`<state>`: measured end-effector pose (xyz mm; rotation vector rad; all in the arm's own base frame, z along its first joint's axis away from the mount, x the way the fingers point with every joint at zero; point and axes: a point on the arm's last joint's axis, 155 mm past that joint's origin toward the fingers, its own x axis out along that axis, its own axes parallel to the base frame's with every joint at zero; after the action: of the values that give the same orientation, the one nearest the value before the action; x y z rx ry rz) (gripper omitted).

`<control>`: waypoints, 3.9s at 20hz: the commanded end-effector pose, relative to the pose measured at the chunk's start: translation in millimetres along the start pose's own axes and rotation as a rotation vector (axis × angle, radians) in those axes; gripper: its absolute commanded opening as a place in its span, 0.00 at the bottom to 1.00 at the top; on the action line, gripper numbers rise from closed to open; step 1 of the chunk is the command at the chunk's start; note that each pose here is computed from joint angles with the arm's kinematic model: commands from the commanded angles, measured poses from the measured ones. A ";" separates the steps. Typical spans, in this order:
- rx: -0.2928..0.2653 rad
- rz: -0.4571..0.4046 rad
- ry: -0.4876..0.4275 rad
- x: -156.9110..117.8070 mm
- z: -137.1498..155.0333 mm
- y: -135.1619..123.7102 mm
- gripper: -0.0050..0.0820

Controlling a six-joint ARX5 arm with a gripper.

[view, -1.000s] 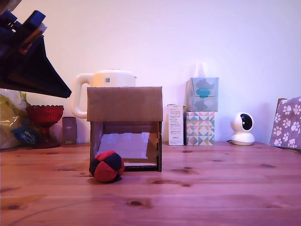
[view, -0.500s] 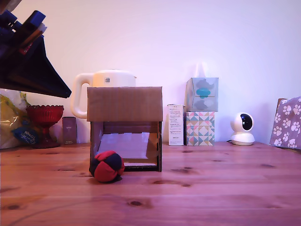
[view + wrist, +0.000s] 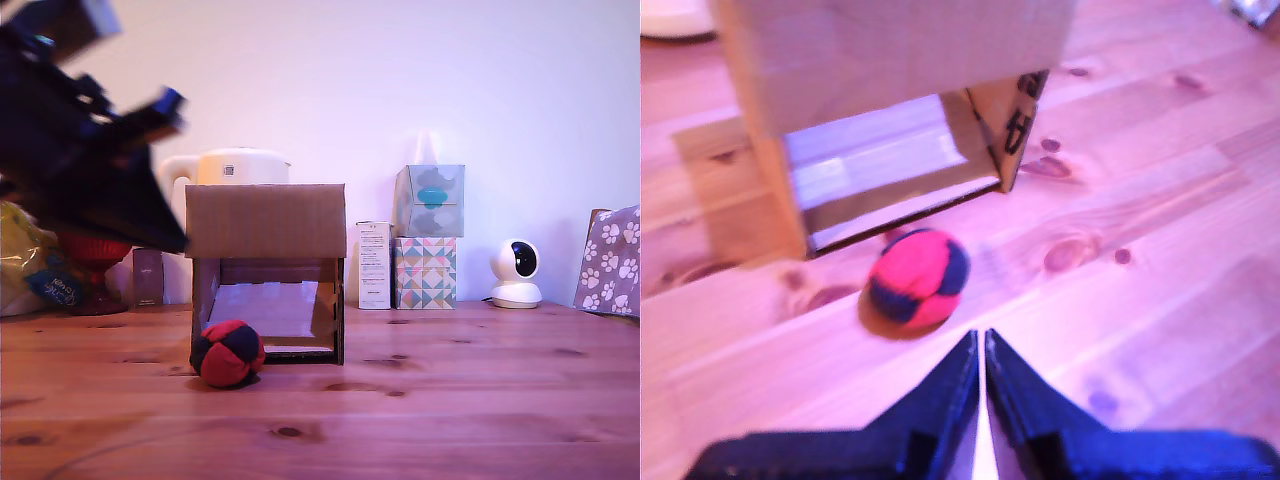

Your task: Drop the footbag into the cardboard dice tower

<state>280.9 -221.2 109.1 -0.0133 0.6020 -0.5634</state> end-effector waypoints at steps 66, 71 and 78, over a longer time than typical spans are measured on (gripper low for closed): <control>0.110 -0.037 -0.523 -22.5 183.9 0.5 0.13; 0.125 -0.014 -0.370 24.6 201.2 8.6 0.13; 0.095 0.014 -0.094 82.7 200.4 33.6 0.15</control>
<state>459.3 -264.9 231.1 0.0441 0.4649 -0.5729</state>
